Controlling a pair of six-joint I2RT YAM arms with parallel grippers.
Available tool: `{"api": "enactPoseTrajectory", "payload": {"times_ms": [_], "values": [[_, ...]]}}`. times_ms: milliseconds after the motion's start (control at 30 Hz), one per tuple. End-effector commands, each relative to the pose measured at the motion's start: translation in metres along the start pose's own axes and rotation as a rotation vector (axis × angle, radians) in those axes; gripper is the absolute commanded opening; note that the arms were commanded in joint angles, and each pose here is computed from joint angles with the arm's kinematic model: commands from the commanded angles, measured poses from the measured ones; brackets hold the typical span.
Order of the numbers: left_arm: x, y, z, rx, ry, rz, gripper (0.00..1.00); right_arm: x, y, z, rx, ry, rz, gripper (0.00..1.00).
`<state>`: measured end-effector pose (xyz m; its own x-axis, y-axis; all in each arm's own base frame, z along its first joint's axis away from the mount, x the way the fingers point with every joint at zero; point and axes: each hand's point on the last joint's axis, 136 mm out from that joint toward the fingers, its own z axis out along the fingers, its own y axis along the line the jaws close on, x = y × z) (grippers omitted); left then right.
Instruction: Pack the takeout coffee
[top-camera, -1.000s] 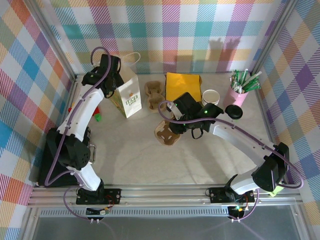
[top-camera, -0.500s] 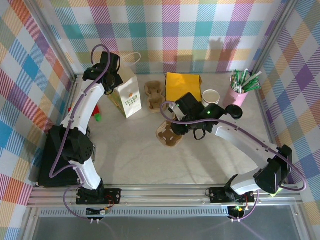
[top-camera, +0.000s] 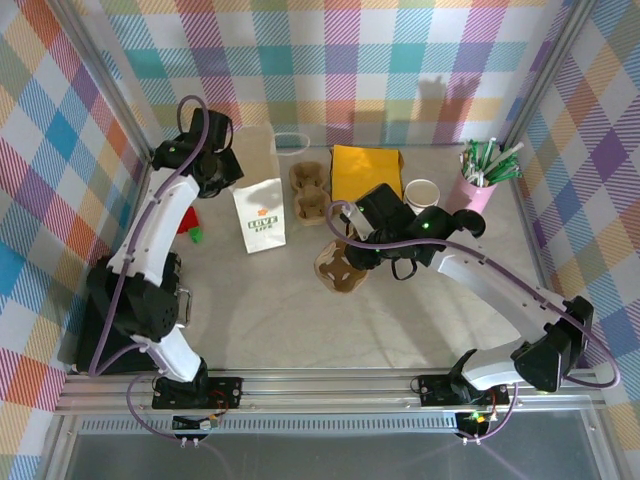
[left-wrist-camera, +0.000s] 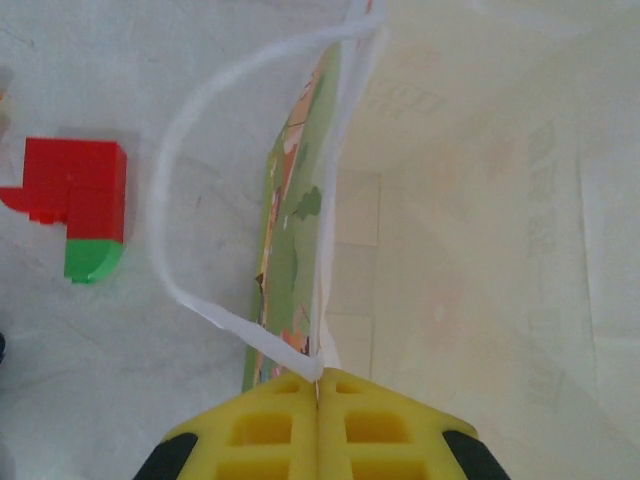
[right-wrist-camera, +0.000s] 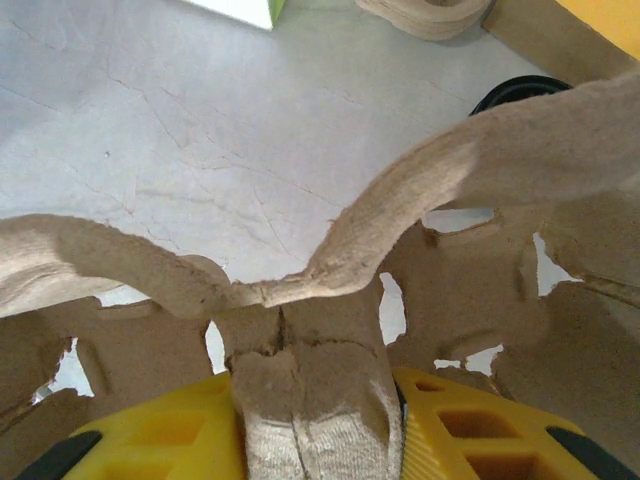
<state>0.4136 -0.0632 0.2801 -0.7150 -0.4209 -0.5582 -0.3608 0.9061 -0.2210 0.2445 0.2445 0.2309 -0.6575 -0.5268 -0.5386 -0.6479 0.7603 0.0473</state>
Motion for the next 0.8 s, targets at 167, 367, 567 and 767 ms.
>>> {"api": "enactPoseTrajectory", "payload": {"times_ms": [167, 367, 567, 767], "values": [[0.057, 0.02, -0.041, 0.105, 0.12, 0.022, 0.0, -0.012, 0.009, -0.04, -0.046, -0.071, -0.01, 0.38], [0.093, 0.032, -0.07, 0.179, 0.157, 0.029, 0.0, -0.011, 0.012, -0.056, -0.068, -0.087, -0.019, 0.38], [0.121, 0.018, -0.098, 0.352, 0.158, 0.16, 0.0, -0.011, 0.022, -0.083, -0.129, -0.11, -0.028, 0.38], [0.145, 0.002, -0.116, 0.493, 0.209, 0.288, 0.0, -0.012, 0.031, -0.122, -0.181, -0.137, -0.046, 0.38]]}}
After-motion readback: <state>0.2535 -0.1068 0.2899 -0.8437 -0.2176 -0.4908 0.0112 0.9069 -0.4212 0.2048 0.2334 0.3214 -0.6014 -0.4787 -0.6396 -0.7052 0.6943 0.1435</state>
